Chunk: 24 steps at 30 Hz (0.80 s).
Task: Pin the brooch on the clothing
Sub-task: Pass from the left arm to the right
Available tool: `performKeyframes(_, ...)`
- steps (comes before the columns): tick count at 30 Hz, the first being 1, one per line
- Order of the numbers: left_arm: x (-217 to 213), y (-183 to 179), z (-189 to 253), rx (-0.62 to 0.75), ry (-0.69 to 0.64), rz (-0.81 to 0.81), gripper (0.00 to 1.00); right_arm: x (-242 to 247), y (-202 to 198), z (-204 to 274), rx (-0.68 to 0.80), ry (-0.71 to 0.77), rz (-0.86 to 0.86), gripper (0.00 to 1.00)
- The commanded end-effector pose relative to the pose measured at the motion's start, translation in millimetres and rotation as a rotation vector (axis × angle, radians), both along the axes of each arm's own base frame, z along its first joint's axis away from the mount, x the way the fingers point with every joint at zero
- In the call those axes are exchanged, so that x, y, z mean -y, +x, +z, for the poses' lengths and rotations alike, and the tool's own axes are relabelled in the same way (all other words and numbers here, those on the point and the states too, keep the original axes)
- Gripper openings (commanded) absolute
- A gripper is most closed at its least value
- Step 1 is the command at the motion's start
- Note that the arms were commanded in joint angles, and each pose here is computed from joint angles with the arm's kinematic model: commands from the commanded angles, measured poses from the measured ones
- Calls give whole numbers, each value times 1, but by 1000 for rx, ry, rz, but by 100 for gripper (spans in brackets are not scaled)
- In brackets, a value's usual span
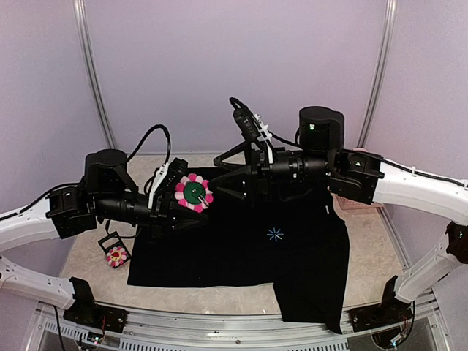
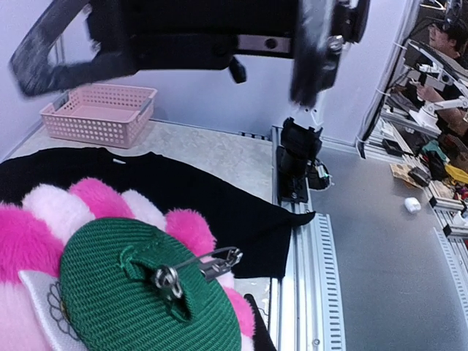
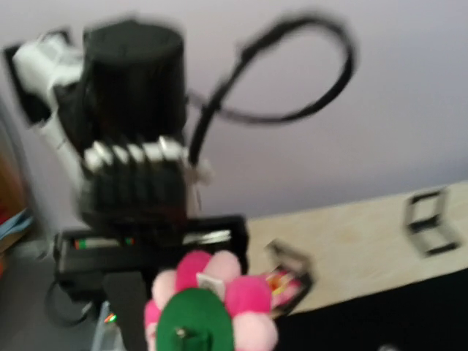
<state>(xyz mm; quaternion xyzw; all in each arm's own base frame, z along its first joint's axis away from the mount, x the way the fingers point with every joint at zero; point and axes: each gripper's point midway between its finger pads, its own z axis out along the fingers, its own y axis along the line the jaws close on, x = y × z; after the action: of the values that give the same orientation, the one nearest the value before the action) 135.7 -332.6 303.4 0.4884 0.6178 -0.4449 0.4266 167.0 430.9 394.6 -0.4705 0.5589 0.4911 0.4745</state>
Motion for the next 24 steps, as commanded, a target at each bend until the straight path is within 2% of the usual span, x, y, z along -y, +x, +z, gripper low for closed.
performKeyframes(1,6,-26,4,30,4,-133,0,-11,-25,-16,-87,-38,182,78)
performKeyframes(11,9,-34,8,49,3,-158,0,-19,-34,-32,-158,-47,259,50)
performKeyframes(15,10,-33,8,48,5,-158,0,-22,-36,-36,-179,-47,279,45)
performKeyframes(20,10,-31,7,48,9,-145,0,-26,-38,-40,-192,-51,297,31)
performKeyframes(22,9,-31,7,50,7,-144,0,-26,-38,-41,-195,-52,301,24)
performKeyframes(24,9,-31,7,52,8,-139,0,-25,-40,-39,-191,-43,309,11)
